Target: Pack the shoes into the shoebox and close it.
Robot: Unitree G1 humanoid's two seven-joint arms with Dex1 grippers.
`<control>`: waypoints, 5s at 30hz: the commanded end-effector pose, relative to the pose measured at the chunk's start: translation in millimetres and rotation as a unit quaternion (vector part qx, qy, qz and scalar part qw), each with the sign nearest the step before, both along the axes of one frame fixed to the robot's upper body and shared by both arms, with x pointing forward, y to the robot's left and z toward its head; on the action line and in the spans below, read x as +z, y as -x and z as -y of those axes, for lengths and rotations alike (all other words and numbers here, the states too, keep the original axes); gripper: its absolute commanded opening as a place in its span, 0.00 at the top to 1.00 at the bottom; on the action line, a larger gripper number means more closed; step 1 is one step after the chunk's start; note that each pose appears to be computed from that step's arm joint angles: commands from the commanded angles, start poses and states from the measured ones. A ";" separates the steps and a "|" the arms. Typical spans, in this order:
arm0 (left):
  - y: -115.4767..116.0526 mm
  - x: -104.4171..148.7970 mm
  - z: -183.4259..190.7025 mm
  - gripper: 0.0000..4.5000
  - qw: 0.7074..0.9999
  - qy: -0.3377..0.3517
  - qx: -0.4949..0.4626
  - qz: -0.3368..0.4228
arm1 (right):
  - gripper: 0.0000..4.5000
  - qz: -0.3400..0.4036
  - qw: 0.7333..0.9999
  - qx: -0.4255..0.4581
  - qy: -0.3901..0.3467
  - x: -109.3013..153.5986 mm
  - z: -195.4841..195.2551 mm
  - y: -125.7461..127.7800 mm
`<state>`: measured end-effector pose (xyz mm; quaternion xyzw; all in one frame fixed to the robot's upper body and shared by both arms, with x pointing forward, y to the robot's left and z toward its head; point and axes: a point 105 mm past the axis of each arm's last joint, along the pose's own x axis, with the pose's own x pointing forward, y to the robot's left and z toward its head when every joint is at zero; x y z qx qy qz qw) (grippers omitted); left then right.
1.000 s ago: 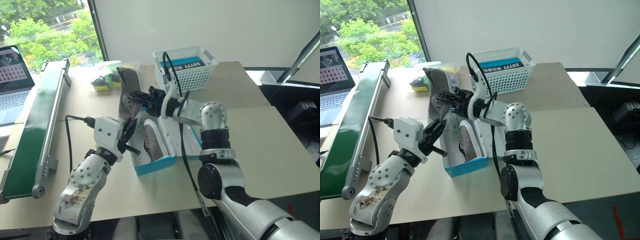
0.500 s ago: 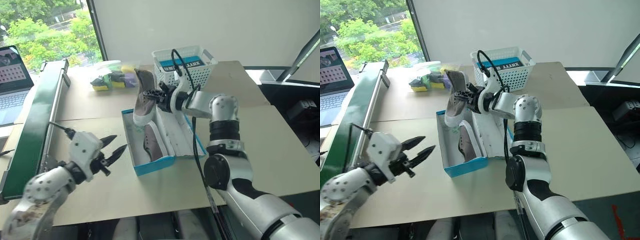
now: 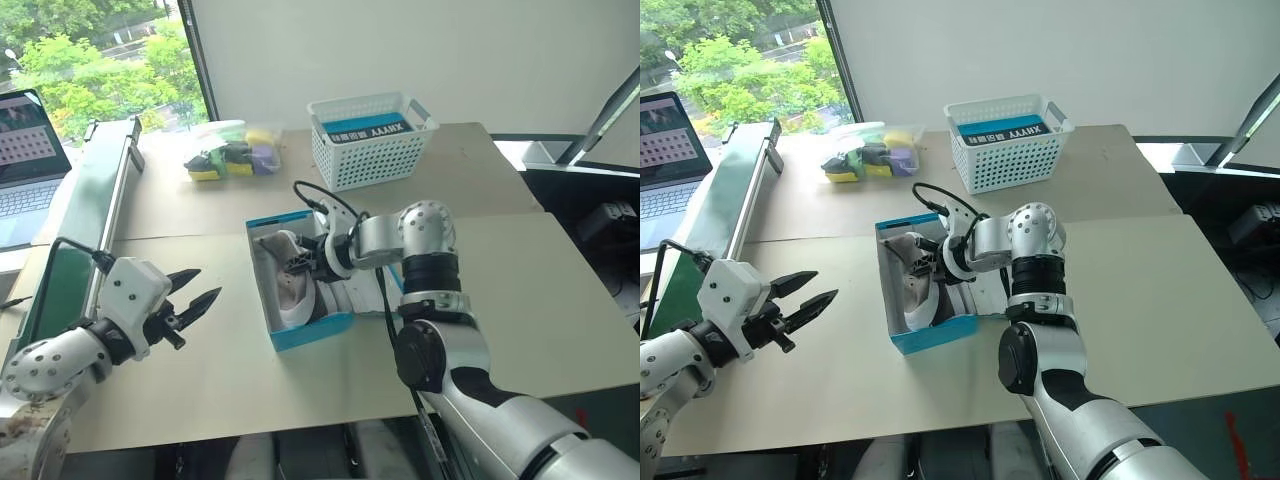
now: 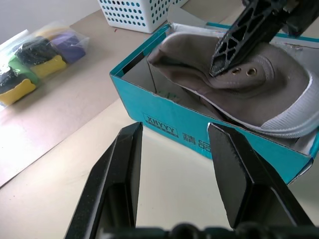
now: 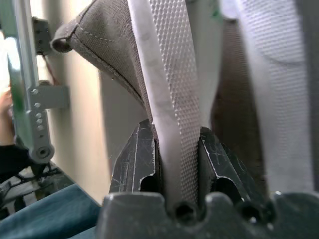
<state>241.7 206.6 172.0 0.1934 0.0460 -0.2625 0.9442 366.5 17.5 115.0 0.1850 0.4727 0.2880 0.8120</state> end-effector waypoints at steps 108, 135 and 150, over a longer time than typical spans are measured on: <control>-13.2 27.3 -20.2 0.51 0.996 -0.014 0.064 0.067 | 1.00 0.279 0.869 0.227 -0.339 89.5 52.3 95.0; 0.3 -27.9 -46.2 0.51 0.996 0.057 0.063 -0.026 | 1.00 0.240 0.961 -0.133 -0.032 -50.1 104.9 -8.8; 4.8 -33.5 -44.2 0.51 0.995 0.062 0.076 -0.027 | 1.00 0.095 0.809 -0.309 -0.490 10.7 83.9 -26.3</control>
